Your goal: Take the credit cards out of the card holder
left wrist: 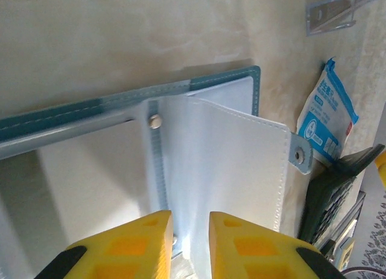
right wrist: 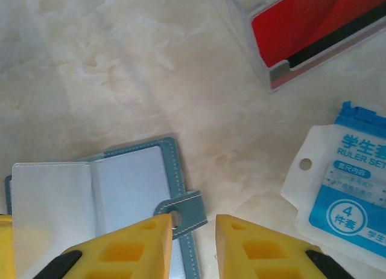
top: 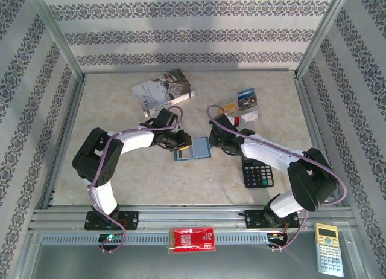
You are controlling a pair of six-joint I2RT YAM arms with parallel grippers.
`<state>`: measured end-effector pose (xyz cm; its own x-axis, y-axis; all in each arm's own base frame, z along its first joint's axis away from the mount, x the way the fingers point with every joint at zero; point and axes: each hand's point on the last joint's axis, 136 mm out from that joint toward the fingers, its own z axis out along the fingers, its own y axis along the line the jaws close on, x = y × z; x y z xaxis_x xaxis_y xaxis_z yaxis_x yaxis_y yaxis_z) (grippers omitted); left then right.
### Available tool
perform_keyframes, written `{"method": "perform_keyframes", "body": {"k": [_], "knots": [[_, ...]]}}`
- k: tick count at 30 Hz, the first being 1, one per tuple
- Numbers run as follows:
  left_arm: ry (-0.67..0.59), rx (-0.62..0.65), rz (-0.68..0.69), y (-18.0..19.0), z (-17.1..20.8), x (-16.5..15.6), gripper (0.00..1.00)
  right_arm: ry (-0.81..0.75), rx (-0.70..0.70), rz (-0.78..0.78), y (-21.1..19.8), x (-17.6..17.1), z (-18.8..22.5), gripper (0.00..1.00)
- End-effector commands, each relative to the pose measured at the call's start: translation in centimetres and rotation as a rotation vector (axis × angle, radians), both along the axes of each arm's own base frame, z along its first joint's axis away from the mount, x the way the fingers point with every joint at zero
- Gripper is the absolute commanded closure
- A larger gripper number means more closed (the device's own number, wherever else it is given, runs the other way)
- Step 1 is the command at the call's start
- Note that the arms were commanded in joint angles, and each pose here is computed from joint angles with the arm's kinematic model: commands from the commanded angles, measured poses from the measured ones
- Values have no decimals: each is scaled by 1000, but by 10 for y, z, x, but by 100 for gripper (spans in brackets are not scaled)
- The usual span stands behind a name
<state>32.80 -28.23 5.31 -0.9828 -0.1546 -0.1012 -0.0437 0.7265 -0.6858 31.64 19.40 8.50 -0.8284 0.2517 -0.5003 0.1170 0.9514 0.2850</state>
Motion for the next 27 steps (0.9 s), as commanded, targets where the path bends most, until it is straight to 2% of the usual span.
{"method": "perform_keyframes", "body": {"k": [1, 6, 12, 16, 19, 23, 27], "knots": [[16, 6, -51, -18, -2, -3, 77, -12, 29, -28, -6, 1, 3, 73], [25, 36, -79, -36, -12, 1, 75, -8, 45, -44, -11, 0, 0, 73], [61, 90, -93, -36, -31, -4, 74, 3, 59, -52, -15, -2, -4, 74], [49, 82, -97, -36, -20, -3, 74, -3, 86, -20, -8, 0, -1, 74], [11, 61, -102, -35, 2, -6, 70, -24, 151, 63, 9, 0, 7, 73], [-50, 100, -65, -12, 28, -8, 65, -55, 259, 140, 31, 1, 21, 71], [-85, 180, 20, 27, 35, -13, 57, -25, 353, 214, 56, 1, 24, 69]]}}
